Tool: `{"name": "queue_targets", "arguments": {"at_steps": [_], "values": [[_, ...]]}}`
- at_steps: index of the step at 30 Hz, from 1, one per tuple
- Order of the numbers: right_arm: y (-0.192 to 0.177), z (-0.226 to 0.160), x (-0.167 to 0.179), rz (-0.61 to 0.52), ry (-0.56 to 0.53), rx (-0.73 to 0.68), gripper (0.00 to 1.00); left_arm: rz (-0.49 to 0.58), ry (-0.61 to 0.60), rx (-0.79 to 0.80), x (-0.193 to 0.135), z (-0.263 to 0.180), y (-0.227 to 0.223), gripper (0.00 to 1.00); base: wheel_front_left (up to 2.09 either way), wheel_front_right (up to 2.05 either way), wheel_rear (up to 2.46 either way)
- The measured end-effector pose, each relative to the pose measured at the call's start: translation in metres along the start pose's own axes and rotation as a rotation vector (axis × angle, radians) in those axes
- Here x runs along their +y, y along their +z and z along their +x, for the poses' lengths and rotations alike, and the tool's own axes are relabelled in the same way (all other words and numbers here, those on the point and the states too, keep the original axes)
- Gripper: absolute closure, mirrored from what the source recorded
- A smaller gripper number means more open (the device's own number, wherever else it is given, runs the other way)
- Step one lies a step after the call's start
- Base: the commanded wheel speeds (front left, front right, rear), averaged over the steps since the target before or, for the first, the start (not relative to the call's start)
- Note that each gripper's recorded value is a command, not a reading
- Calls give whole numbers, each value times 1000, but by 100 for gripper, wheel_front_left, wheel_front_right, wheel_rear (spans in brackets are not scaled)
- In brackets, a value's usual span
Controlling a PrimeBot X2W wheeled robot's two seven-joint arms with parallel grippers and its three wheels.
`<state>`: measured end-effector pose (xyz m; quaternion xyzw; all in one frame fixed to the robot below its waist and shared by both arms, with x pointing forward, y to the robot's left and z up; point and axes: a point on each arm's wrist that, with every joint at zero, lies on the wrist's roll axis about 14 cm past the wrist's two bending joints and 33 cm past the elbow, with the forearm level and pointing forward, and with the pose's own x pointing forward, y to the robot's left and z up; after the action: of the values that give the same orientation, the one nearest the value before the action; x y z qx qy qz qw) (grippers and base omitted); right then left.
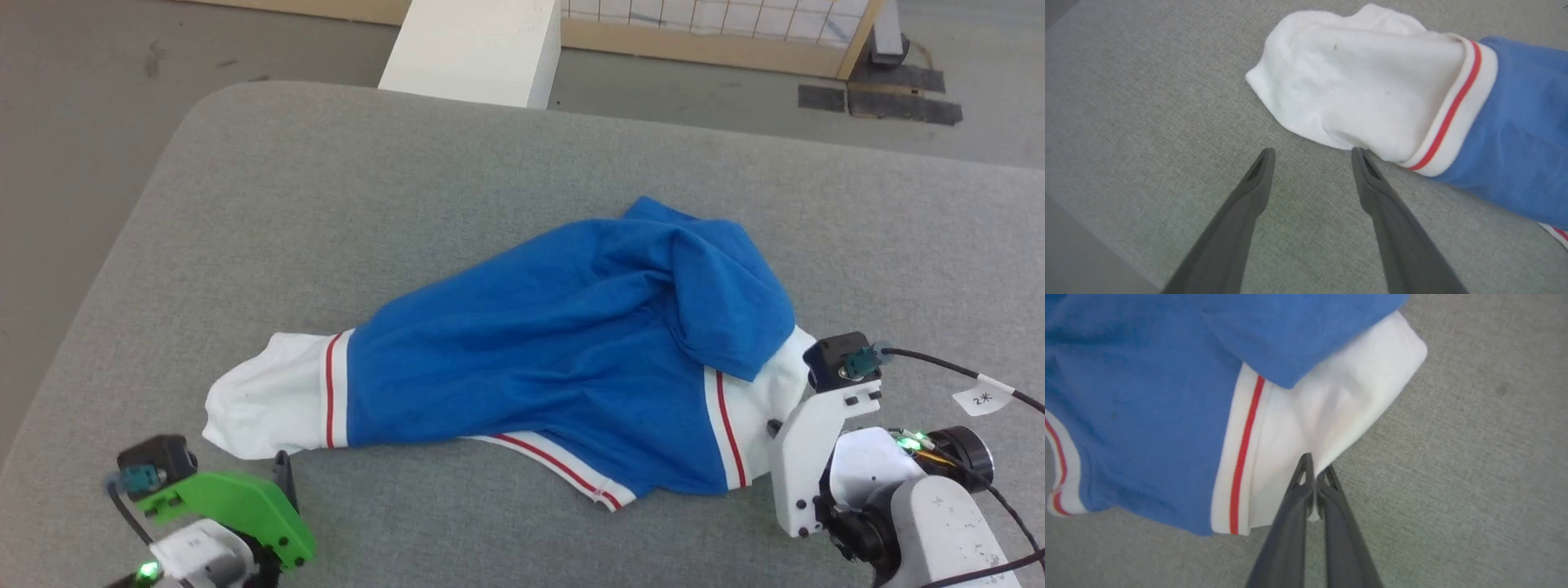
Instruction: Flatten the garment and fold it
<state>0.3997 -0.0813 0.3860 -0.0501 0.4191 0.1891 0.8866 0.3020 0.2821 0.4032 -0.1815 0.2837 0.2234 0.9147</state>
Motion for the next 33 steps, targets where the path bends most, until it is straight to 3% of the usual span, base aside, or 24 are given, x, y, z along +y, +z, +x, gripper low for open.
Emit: {"name": "queue_targets", "arguments": {"at_steps": [13, 14, 15, 25, 30, 33], "values": [[-6, 5, -5, 27, 13, 15, 100, -48, 16, 129, -1, 29, -14, 0, 0, 0, 0], [-6, 5, -5, 29, 13, 15, 100, -56, 7, 129, -3, 31, -14, 75, 0, 0, 0], [-6, 6, -6, 29, 11, 15, 100, -61, 0, 115, -4, 32, -13, 100, 0, 0, 0], [2, 0, -12, 52, 0, -29, 100, -137, -103, -1, -20, 33, 2, 100, 0, 0, 0], [28, -16, -16, 144, 25, -148, 100, -249, -230, -193, -45, 16, 56, 100, 0, 0, 0], [62, -37, -19, 219, 70, -263, 100, -310, -345, -326, -63, -6, 102, 100, 0, 0, 0]]}}
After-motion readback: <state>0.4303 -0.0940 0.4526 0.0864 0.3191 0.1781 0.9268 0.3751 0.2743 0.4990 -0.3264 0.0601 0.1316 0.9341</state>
